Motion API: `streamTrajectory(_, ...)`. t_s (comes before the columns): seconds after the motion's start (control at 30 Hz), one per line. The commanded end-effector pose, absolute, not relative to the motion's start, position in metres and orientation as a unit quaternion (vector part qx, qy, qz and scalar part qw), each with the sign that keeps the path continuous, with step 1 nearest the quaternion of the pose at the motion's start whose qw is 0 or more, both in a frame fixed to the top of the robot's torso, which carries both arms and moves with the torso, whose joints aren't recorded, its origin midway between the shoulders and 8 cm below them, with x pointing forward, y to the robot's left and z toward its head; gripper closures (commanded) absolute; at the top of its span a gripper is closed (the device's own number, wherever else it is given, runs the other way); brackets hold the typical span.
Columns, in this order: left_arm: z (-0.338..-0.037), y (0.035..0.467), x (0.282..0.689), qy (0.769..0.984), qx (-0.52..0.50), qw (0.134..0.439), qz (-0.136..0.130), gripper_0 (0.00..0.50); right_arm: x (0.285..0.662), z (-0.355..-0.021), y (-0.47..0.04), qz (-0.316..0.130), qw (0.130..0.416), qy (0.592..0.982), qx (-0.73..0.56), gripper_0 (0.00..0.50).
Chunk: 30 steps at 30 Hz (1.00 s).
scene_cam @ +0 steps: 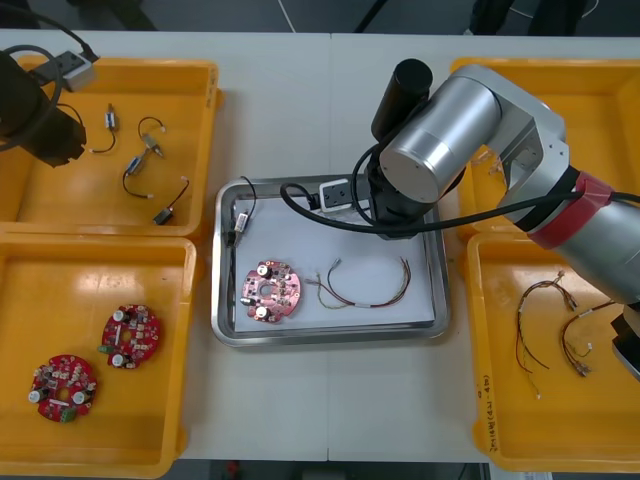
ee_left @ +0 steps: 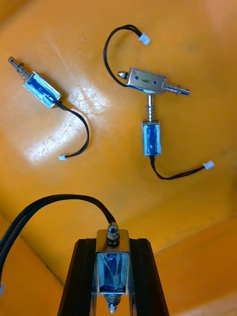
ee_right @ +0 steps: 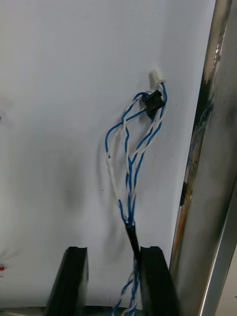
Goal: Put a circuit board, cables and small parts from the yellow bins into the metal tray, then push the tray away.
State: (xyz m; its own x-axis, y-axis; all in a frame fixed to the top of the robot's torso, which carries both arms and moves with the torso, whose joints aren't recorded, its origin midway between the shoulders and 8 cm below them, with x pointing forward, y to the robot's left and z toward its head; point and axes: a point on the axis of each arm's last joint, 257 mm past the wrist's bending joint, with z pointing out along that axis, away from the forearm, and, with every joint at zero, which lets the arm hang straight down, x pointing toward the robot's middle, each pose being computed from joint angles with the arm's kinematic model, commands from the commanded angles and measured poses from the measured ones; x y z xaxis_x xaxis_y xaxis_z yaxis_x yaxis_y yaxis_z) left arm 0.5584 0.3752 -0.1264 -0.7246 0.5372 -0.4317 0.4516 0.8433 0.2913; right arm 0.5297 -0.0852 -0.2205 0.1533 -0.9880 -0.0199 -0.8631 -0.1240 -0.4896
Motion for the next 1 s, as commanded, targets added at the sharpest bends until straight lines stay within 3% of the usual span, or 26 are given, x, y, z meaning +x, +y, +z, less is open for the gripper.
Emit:
streamTrajectory(0.03, -0.079, 0.380, 0.554, 0.924, 0.239, 0.283, 0.091, 0.500, 0.525, -0.218, -0.066, -0.143, 0.213, 0.637, -0.727, 0.000)
streamTrajectory(0.73, -0.049, 0.285, 0.523, 0.938, 0.176, 0.297, 0.023, 0.500, 0.517, -0.204, -0.069, -0.147, 0.204, 0.640, -0.726, 0.000)
streamTrajectory(1.0, -0.044, 0.249, 0.516, 0.941, 0.150, 0.303, 0.002, 0.499, 0.499, -0.184, -0.081, -0.151, 0.179, 0.648, -0.725, 0.000)
